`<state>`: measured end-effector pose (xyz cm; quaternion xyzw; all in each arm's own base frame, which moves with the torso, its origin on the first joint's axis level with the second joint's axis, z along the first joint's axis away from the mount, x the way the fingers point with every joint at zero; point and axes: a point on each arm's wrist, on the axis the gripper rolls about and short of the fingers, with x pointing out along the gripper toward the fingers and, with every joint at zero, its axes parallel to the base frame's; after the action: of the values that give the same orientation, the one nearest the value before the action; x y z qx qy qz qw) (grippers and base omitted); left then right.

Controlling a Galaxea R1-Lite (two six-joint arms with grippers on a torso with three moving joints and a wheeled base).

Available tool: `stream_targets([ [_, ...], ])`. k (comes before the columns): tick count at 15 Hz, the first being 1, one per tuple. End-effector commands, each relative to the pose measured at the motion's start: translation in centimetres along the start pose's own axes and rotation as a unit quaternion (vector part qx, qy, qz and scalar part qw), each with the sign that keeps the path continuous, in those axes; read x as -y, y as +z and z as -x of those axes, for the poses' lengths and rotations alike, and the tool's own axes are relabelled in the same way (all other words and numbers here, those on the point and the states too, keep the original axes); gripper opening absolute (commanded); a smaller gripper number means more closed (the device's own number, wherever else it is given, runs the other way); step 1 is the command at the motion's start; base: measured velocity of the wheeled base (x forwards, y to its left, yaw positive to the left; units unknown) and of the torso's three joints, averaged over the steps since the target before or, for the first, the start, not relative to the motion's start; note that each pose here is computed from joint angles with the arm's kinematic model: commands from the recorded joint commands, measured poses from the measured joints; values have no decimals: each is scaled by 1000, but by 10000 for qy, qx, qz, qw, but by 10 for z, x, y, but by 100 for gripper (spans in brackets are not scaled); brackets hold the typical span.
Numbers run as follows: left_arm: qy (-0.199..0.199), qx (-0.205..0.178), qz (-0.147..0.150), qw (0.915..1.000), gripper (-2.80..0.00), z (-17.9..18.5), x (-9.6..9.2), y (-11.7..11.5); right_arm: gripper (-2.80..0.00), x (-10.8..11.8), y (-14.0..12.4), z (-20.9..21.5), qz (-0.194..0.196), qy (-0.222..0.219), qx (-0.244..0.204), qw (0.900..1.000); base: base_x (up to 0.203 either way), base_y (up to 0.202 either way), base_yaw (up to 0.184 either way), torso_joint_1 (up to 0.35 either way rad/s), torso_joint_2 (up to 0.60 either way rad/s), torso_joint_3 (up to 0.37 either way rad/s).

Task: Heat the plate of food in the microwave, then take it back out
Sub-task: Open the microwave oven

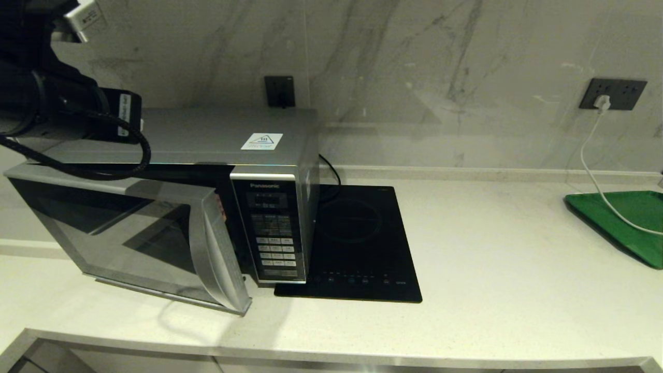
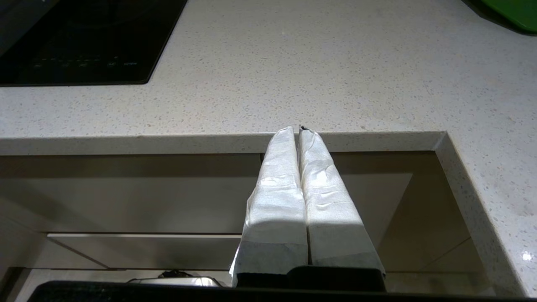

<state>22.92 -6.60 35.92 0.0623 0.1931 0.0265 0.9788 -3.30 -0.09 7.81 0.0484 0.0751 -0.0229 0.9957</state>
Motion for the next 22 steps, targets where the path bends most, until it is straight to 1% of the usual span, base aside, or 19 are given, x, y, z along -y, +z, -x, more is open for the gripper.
stream_targets([
  [1, -72, -214, -97, 9997, -280, -19, 12, -3, -280, 0, 0, 0, -4, -2, -15, 10000, 0, 0, 0, 0, 0, 0],
  [3, -102, -274, -99, 9995, -280, -22, 15, -5, -280, 0, 0, 0, -5, -1, -12, 10000, 0, 0, 0, 0, 0, 0],
  [6, -176, -407, 133, 9989, -280, -26, 22, -10, -280, 0, 0, 0, -5, -1, -12, 10000, 0, 0, 0, 0, 0, 0],
  [8, -208, -579, 179, 9979, -280, -32, 28, -18, -280, 0, 0, 0, -4, -2, -19, 10000, 0, 0, 0, 0, 0, 0],
  [11, -339, -769, 387, 9957, -280, -36, 41, -27, -280, 0, 0, 0, -4, -2, -12, 10000, 0, 0, 0, 0, 0, 0],
  [14, -449, -812, 405, 9949, -280, -34, 48, -30, -280, 0, 0, 0, -4, -2, -19, 10000, 0, 0, 0, 0, 0, 0],
  [15, -502, -820, 480, 9942, -280, -32, 52, -30, -280, 0, 0, 0, -4, -2, -15, 10000, 0, 0, 0, 0, 0, 0],
  [16, -506, -856, 509, 9937, -280, -32, 53, -32, -280, 0, 0, 0, -4, -2, -19, 10000, 0, 0, 0, 0, 0, 0],
  [19, -445, -1102, 447, 9919, -280, -38, 54, -45, -280, 0, 0, 0, -5, -1, -12, 10000, 0, 0, 0, 0, 0, 0],
  [22, -389, -1186, 522, 9908, -280, -36, 53, -50, -280, 0, 0, 0, -4, -2, -19, 10000, 0, 0, 0, 0, 0, 0],
])
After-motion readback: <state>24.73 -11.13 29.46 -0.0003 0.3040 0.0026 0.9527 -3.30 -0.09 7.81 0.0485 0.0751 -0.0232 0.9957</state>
